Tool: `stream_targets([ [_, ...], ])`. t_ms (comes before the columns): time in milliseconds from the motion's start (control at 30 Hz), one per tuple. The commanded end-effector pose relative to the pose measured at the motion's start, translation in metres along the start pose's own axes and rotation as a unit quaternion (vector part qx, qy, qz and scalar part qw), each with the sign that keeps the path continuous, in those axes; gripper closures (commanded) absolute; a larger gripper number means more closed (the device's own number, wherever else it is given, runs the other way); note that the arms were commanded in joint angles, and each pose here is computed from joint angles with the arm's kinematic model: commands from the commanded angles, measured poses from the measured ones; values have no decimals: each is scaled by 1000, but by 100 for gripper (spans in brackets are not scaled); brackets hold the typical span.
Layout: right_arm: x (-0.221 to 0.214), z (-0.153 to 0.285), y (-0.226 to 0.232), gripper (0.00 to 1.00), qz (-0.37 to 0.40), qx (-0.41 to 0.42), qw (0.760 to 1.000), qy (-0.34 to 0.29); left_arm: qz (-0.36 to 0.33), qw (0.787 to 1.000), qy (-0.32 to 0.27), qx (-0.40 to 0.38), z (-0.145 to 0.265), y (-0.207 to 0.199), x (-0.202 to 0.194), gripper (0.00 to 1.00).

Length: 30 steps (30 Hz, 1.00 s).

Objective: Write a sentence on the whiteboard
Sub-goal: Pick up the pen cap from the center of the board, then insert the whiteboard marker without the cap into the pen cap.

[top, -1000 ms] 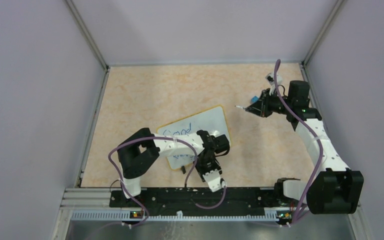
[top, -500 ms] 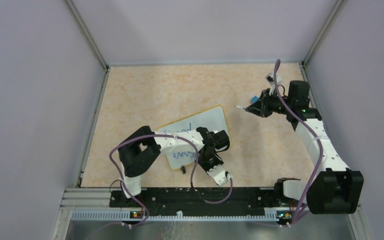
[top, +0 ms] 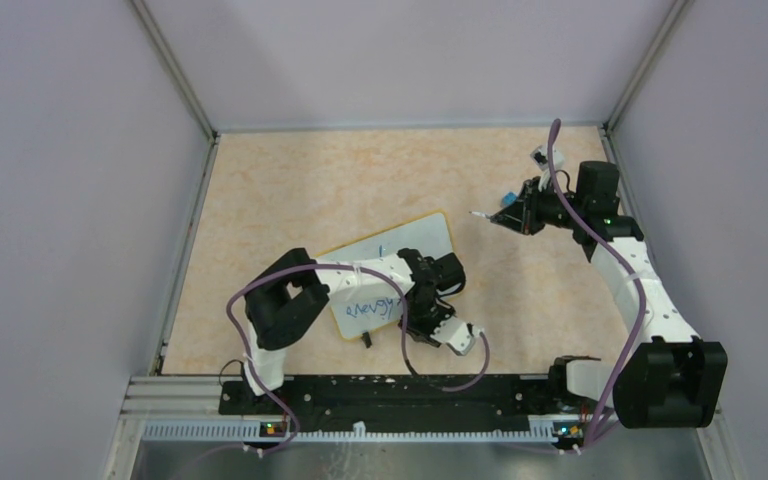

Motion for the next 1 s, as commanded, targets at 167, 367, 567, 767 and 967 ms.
stream_targets([
  [167, 7, 4, 4, 100, 18, 9, 1000, -14, 50, 998, -35, -5, 2, -11, 5, 79],
  [367, 7, 4, 6, 100, 17, 14, 1000, -14, 88, 993, -79, -18, 22, -20, 27, 94],
  [567, 9, 6, 13, 100, 18, 35, 999, -18, 138, 978, -153, -18, 80, -13, 48, 100],
  [767, 12, 11, 32, 100, 16, 82, 996, -27, 176, 955, -236, 34, 157, 5, 43, 100],
  [967, 0, 15, 64, 100, 42, 168, 985, -2, 194, 940, -252, 123, 205, 4, 25, 100],
])
Point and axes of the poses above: each gripper's point midway between its finger pads, its own z axis back along the fingers, its own y axis along the line the jaws close on, x = y × z, the point moved 3 cm from there along z, back along the fingers, and after that the axes turned 13 degrees about z, right-handed, at the moved point
